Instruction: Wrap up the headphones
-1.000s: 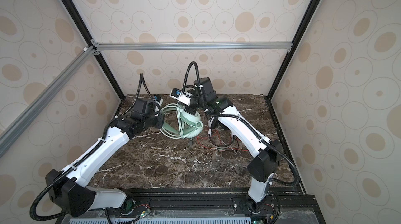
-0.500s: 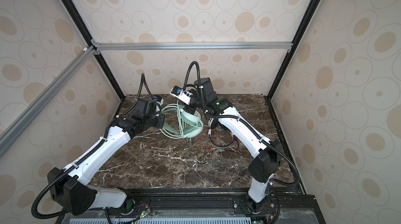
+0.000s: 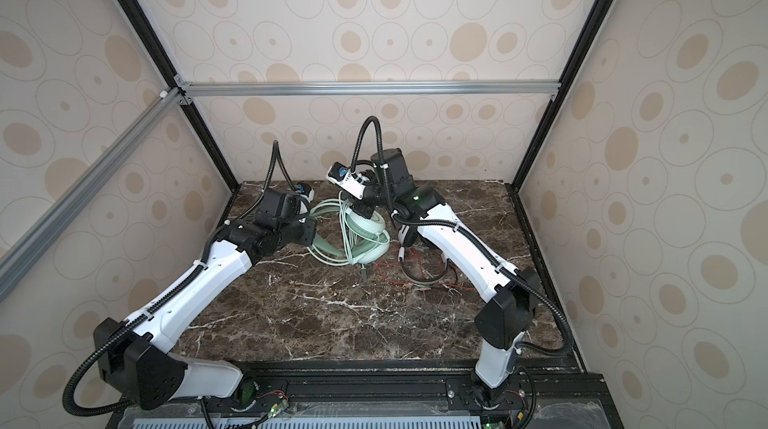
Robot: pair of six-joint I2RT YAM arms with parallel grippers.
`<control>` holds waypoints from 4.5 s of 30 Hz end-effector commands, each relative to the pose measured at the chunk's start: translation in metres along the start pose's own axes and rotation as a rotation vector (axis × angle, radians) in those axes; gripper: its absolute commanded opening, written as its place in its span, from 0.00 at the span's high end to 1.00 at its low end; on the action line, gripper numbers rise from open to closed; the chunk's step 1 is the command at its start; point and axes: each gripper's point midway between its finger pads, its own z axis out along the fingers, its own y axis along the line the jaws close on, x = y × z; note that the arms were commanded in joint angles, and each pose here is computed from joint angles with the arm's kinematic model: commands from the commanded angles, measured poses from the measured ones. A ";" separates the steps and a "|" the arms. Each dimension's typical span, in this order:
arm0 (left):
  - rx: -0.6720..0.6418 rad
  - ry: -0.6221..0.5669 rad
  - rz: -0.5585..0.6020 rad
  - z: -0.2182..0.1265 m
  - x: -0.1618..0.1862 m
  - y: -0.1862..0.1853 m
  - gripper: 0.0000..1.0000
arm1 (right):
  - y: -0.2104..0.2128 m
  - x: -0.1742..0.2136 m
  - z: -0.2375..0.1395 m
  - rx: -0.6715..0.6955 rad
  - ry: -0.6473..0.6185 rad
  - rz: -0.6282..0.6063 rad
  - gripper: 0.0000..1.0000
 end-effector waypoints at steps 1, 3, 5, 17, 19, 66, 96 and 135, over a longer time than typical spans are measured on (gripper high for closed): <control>0.057 -0.073 -0.013 -0.012 -0.022 -0.012 1.00 | -0.033 0.008 0.004 0.141 0.046 0.054 0.88; 0.059 -0.078 -0.017 -0.013 -0.023 -0.012 1.00 | -0.036 0.023 0.008 0.133 0.074 0.113 0.86; 0.053 -0.086 -0.021 -0.015 -0.025 -0.011 1.00 | -0.036 0.038 0.013 0.110 0.095 0.165 0.86; 0.047 -0.105 -0.054 -0.018 -0.028 -0.009 1.00 | -0.024 0.102 -0.006 -0.051 0.017 0.559 0.41; 0.036 -0.103 -0.056 -0.018 -0.028 -0.007 1.00 | -0.017 0.110 -0.016 -0.053 -0.007 0.606 0.41; 0.282 -0.427 -0.567 -0.131 -0.079 -0.007 1.00 | 0.133 0.177 0.037 -0.410 0.027 0.791 0.39; 0.301 -0.403 -0.521 -0.127 -0.075 -0.013 1.00 | 0.180 0.153 0.117 -0.656 -0.053 0.753 0.75; 0.305 -0.401 -0.515 -0.124 -0.075 -0.014 1.00 | 0.168 0.188 0.144 -0.312 0.080 0.574 0.39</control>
